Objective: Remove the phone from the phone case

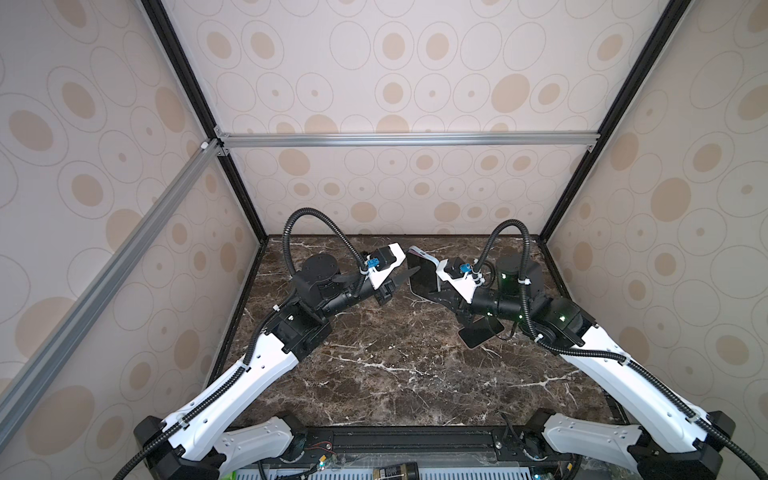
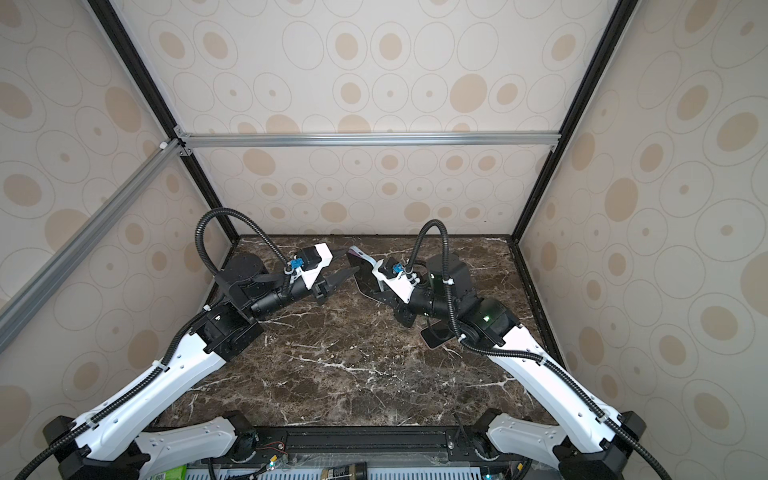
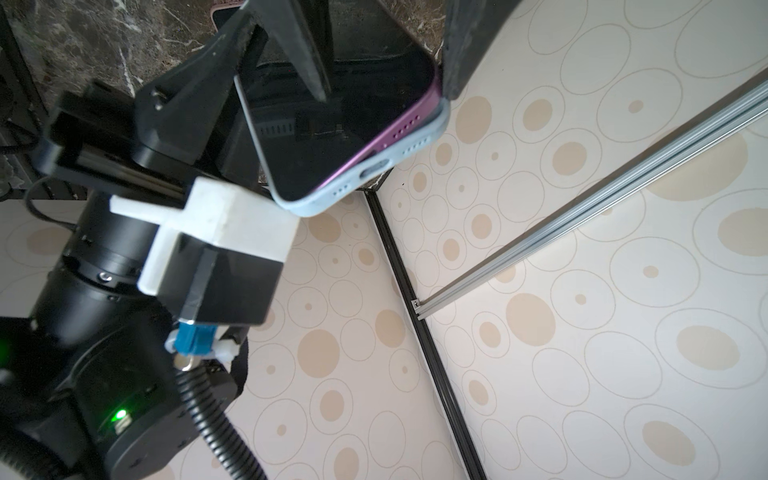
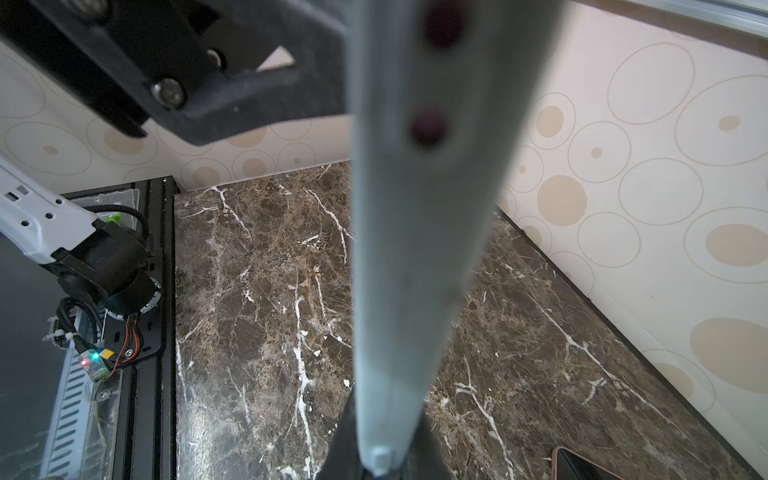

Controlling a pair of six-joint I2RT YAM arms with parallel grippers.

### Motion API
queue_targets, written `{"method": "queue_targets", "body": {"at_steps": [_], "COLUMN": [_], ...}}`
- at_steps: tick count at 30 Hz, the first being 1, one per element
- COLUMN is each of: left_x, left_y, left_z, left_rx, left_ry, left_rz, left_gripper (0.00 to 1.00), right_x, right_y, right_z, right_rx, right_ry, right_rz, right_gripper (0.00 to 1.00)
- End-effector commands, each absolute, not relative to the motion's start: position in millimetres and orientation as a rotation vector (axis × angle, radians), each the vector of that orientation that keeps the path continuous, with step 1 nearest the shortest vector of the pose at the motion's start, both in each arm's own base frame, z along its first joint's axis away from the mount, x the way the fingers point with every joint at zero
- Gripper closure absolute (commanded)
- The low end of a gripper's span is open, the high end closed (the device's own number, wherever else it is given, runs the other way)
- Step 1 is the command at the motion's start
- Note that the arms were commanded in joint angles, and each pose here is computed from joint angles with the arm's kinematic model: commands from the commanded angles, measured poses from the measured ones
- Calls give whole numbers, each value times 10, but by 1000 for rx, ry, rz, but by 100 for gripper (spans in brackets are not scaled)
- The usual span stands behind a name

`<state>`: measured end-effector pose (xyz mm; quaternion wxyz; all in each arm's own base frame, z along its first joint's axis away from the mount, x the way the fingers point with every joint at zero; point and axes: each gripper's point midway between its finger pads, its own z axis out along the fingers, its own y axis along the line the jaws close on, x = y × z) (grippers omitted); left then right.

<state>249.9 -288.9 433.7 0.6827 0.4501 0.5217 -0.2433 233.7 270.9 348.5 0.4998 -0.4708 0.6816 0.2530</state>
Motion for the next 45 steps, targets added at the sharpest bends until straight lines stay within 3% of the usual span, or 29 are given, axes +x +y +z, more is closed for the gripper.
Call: {"method": "queue_targets", "body": {"at_steps": [1, 18, 45], "left_x": [2135, 1712, 1637], "left_y": [-3167, -2968, -2955], "left_z": [4089, 4209, 4034], "left_rx": [1218, 1321, 1373], "left_ry": [1132, 1007, 1029], "left_rz": [-728, -1004, -1161], "left_gripper": [58, 61, 66], "right_x": [2107, 1908, 1690], "right_y": [2923, 2685, 2900], "right_z": [3936, 4150, 4613], "right_rx": [-1246, -1285, -1232], "right_ry": [1371, 1253, 1043], "right_rz": [687, 581, 923], "right_gripper": [100, 100, 100]}}
